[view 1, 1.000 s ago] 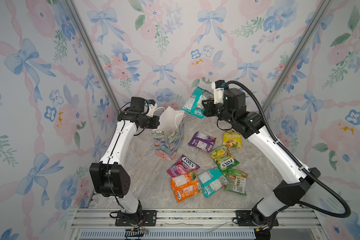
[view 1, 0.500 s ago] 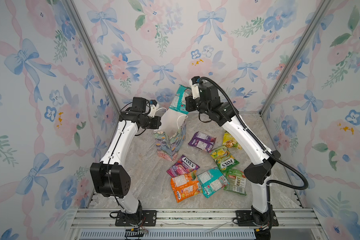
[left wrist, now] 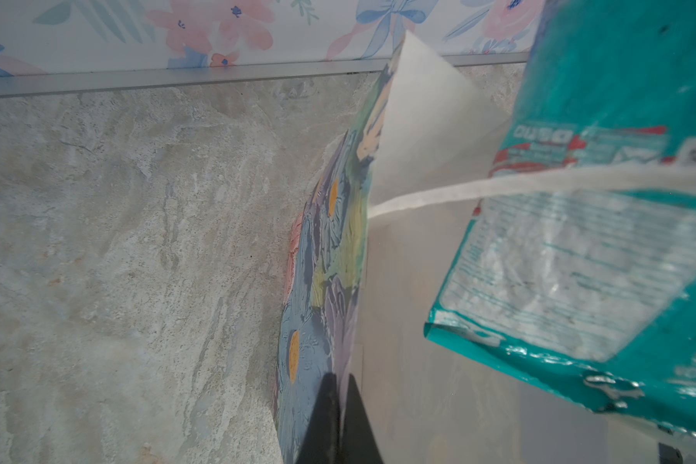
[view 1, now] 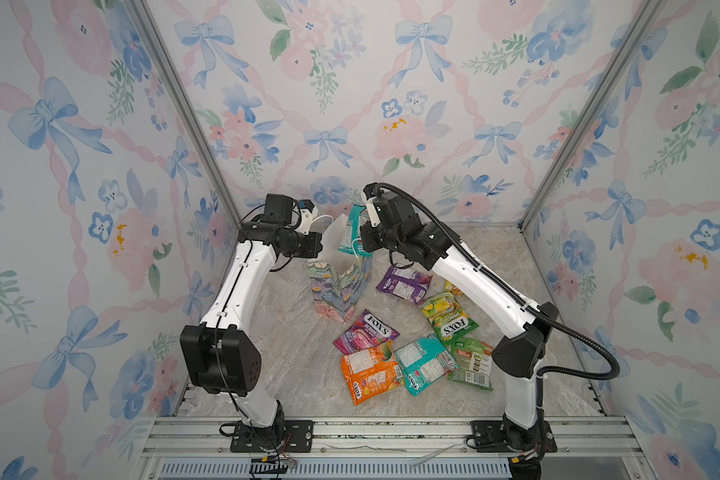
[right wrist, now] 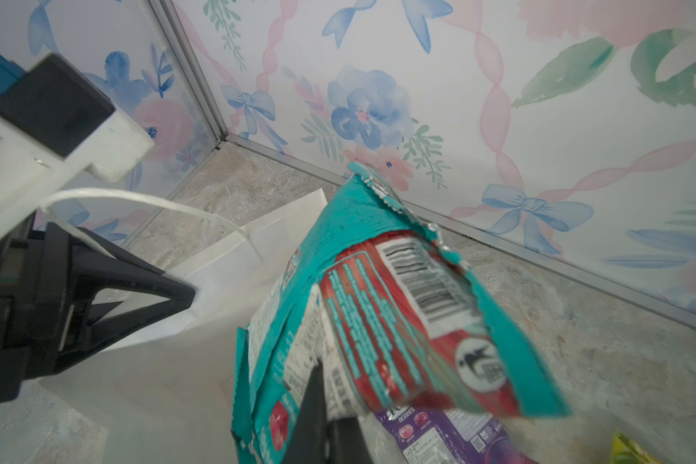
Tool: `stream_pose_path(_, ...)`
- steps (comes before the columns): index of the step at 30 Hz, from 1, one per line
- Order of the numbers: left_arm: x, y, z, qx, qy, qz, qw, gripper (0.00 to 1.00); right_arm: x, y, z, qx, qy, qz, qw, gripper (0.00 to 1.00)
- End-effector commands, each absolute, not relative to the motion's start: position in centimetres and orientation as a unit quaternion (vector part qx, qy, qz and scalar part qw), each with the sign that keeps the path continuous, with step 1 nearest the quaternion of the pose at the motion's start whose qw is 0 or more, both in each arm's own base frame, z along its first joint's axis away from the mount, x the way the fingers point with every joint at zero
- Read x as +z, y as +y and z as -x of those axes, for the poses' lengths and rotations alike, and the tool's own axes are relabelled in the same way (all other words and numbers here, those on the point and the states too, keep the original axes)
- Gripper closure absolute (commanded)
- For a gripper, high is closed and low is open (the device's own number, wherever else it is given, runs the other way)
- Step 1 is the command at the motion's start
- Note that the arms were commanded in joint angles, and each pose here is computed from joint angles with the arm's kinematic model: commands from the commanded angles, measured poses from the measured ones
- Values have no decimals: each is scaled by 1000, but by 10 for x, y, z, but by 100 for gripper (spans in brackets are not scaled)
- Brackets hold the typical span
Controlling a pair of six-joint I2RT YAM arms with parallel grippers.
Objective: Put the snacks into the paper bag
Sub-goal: 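Lift the teal packet with the right gripper and carry it toward the bag, then lower the teal packet into the bag opening held by the left gripper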
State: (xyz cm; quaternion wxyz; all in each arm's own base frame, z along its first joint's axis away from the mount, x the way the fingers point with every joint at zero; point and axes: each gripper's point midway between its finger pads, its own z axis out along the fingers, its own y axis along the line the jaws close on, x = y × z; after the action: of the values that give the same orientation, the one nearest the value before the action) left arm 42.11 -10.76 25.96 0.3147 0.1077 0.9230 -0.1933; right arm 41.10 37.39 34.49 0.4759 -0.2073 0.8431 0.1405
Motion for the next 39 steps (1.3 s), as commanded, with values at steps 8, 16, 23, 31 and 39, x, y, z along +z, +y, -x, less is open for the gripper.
stream_pose_path(8, 256, -108, -421, -193, 927, -98, 305, 100, 388, 371, -380, 173, 818, 206, 508, 100)
stream_pose_path(16, 256, -108, -420, -194, 928, -98, 304, 100, 385, 398, -392, 199, 815, 199, 506, 100)
stream_pose_path(23, 257, -109, -420, -196, 927, -99, 304, 100, 377, 421, -403, 214, 817, 195, 498, 100)
stream_pose_path(31, 256, -109, -421, -197, 927, -98, 303, 100, 378, 434, -399, 231, 812, 187, 502, 100)
stream_pose_path(39, 258, -109, -420, -195, 927, -98, 306, 100, 378, 438, -397, 246, 805, 177, 511, 100)
